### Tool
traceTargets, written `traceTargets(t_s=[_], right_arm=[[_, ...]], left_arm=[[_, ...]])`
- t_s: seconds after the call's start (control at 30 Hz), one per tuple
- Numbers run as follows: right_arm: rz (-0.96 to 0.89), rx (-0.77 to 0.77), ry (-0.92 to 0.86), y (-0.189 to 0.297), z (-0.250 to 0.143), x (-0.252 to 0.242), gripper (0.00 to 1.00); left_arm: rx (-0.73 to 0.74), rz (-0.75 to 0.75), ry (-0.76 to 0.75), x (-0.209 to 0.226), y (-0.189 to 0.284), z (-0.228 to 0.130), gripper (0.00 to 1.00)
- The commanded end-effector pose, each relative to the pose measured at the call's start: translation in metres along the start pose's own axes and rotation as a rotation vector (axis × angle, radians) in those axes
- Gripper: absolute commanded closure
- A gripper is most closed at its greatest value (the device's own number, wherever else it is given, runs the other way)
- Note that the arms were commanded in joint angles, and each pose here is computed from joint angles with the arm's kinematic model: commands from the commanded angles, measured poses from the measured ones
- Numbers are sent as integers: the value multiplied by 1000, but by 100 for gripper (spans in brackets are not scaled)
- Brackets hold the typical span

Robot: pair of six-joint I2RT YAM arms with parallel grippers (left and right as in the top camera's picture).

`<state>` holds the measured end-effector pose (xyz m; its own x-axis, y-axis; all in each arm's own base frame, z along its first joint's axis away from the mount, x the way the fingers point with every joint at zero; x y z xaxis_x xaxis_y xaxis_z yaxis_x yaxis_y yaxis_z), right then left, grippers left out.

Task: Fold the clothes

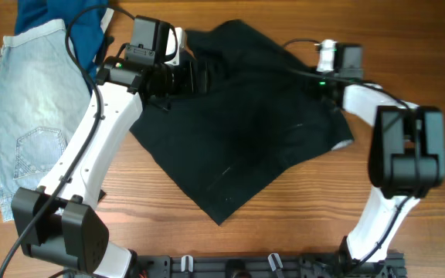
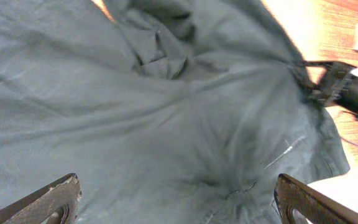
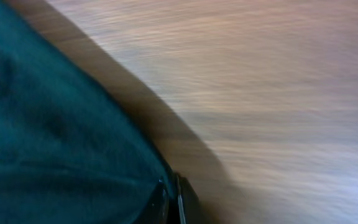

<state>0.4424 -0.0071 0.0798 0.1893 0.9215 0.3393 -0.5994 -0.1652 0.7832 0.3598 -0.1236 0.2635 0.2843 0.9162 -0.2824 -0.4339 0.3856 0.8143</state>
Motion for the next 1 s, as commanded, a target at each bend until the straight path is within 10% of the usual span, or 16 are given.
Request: traceTargets(t_s=[0.0, 0.2, 0.3, 0.4, 0.97], right_arm=[[-150, -61, -266, 38, 25, -62, 96], [-230, -16, -538, 75, 20, -141, 94], [-141, -2, -590, 84, 20, -155, 40], [-61, -26, -544, 94, 29, -144, 21], [106, 40, -199, 157, 23, 19, 5]], left_arm=[[10, 5, -31, -2, -7, -1, 0], [23, -2, -42, -6, -14, -3, 0], [58, -4, -45, -8, -27, -6, 0], [116, -3, -44, -7, -50, -12, 0], [14, 47, -83, 28, -73, 7, 0]])
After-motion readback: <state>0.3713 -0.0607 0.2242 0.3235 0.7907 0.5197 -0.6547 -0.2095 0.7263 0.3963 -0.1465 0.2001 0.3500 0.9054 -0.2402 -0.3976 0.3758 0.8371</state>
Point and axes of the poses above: each gripper's point midway between its finger pads, its own y axis back along the fingers, its own x axis along the line the jaws close on, z = x × y, the point moved 10 cm from there along y, back along the fingers, and after that the axes turned 11 degrees about -y, right-handed, at the moved point
